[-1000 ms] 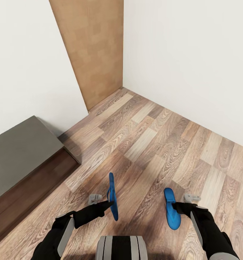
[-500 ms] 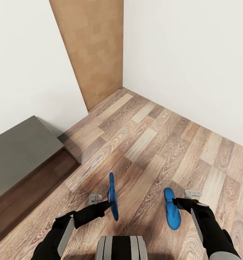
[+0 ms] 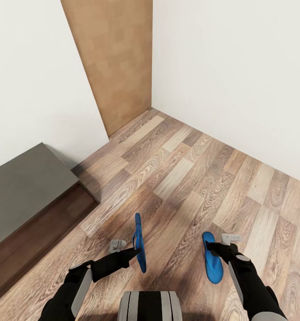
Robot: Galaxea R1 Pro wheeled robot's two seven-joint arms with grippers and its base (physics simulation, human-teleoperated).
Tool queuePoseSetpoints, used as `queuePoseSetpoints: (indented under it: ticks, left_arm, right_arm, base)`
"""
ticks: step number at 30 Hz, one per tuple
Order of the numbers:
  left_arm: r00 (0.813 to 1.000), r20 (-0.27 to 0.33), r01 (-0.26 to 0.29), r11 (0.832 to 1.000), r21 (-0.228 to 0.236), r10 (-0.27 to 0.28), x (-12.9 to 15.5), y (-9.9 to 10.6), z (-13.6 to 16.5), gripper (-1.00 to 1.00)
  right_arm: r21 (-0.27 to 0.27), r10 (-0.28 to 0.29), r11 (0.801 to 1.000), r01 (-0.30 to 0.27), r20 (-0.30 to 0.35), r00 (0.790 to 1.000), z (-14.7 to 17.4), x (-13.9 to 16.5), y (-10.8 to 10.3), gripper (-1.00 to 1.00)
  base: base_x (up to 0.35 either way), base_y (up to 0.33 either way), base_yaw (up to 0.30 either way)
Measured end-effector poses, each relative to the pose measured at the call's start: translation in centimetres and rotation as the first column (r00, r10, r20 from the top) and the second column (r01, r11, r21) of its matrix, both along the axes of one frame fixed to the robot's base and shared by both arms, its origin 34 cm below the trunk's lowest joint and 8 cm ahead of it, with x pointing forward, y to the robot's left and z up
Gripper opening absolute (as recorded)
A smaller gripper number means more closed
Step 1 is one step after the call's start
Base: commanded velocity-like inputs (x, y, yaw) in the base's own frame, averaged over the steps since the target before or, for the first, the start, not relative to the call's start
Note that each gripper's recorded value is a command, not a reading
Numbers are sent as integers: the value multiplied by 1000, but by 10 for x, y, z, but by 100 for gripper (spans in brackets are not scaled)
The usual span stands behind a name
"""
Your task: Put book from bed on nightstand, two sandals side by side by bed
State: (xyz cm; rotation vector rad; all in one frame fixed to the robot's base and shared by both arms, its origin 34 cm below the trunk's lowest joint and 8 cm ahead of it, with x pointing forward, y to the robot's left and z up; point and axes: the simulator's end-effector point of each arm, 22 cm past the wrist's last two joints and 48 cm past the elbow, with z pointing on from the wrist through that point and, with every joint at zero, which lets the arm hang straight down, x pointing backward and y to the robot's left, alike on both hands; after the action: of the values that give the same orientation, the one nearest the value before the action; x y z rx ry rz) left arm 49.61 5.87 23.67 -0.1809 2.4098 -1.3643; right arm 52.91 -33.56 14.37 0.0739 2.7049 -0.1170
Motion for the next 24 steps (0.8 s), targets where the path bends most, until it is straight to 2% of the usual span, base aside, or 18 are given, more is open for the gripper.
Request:
queuePoseSetpoints:
  ticks: [24]
  left_arm:
    - [996, -89, 4, 1000, 4, -4, -26, 0, -39, -100]
  right_arm:
    - [-2, 4, 1000, -4, -84, 996, -41, -32, 0, 100]
  base:
    - [0, 0, 0]
